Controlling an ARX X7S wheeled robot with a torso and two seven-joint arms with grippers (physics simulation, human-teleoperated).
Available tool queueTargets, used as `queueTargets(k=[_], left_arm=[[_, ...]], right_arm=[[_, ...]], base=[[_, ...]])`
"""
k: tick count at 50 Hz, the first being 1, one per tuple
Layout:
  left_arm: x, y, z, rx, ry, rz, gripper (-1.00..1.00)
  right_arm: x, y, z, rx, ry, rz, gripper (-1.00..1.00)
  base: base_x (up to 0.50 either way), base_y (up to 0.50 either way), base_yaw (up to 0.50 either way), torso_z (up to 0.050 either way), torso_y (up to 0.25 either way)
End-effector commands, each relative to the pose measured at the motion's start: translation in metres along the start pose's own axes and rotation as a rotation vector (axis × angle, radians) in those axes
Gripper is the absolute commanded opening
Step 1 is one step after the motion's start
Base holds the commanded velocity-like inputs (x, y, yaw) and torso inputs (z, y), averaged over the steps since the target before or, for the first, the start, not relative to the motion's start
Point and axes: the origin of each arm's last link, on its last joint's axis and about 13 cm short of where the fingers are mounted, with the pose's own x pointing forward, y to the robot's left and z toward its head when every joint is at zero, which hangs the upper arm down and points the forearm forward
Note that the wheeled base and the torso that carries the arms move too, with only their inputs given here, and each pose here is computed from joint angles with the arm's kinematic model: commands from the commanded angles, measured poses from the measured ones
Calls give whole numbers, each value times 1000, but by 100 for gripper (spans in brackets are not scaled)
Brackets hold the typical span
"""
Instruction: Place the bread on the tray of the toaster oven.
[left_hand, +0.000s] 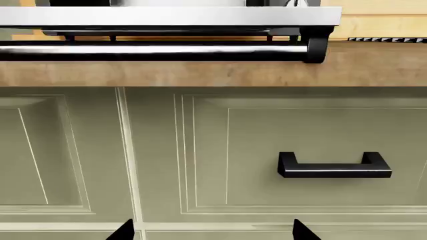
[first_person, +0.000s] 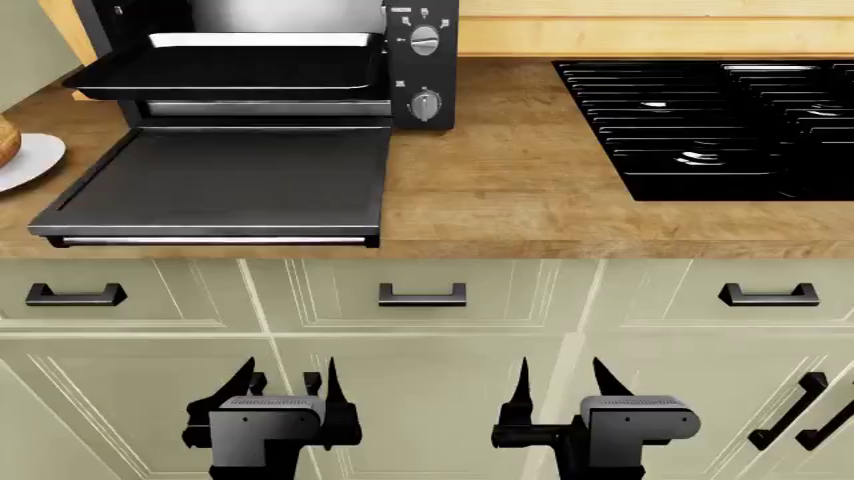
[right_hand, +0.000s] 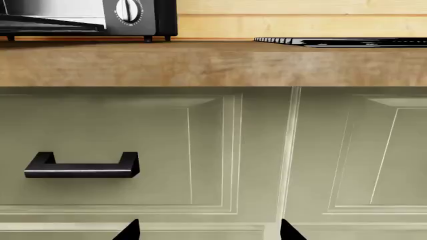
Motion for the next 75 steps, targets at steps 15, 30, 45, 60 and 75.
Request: queueTargets(k=[15, 30, 45, 60, 75], left_arm=[[-1, 1, -1, -4, 2, 0, 100], [-1, 2, 0, -2, 2, 0, 100], [0, 1, -1, -9, 5, 5, 100], [-1, 2, 0, -16, 9, 5, 100], [0, 1, 1, -10, 8, 3, 100]], right_arm=[[-4, 0, 4, -55, 6, 0, 100], [-1, 0, 0, -69, 6, -10, 100], [0, 0, 0, -70, 2, -23, 100], [-1, -1, 0, -73, 4, -33, 100], [-1, -1, 0, -71, 7, -40, 100]], base=[[0, 0, 0, 0, 0], [2, 167, 0, 0, 0], [6, 500, 0, 0, 0], [8, 500, 0, 0, 0], [8, 430, 0, 0, 0]])
